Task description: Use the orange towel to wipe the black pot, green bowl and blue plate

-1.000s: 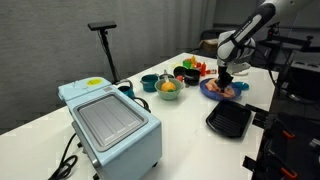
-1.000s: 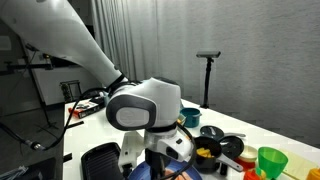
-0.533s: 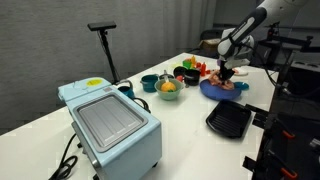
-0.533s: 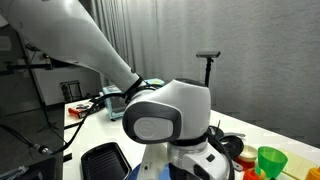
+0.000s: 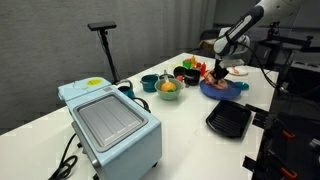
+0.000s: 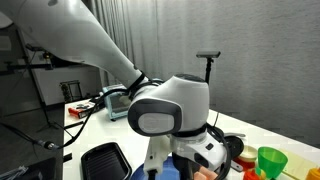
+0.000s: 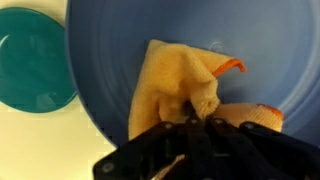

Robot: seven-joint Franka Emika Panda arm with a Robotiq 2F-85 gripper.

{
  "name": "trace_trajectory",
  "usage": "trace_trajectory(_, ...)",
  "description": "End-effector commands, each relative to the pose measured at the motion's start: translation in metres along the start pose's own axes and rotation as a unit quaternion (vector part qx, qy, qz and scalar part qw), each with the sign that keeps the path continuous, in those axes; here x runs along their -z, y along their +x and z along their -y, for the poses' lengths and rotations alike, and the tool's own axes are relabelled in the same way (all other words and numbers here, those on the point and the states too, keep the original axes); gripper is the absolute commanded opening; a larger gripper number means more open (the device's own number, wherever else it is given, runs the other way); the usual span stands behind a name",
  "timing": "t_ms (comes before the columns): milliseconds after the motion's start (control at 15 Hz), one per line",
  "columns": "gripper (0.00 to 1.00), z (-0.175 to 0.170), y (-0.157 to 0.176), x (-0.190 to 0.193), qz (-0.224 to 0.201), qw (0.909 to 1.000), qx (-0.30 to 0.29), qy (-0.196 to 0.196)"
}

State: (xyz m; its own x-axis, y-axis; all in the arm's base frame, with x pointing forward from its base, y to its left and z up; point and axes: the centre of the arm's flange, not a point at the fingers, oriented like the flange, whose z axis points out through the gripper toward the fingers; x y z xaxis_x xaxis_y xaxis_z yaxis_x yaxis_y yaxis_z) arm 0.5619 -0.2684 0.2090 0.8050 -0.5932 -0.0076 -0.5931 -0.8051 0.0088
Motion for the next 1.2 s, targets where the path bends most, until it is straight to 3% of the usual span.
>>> trace_trajectory(0,0.01,0.026,-0.017,0.006,-0.014,0.9989,0.039,0.021)
trace_trajectory(467,0.01,0.049,-0.06,-0.013,0.039,0.9932,0.109,0.01)
trace_trajectory(733,0.01,0.028,-0.077,-0.021,0.072,0.981,0.175,-0.043)
trace_trajectory(933,0.01,0.002,-0.067,-0.031,0.095,0.9748,0.181,-0.089)
trace_trajectory(1000,0.01,-0.007,-0.06,-0.033,0.091,0.9763,0.171,-0.097)
trace_trajectory(1133,0.01,-0.02,-0.041,-0.026,0.064,0.9894,0.11,-0.07)
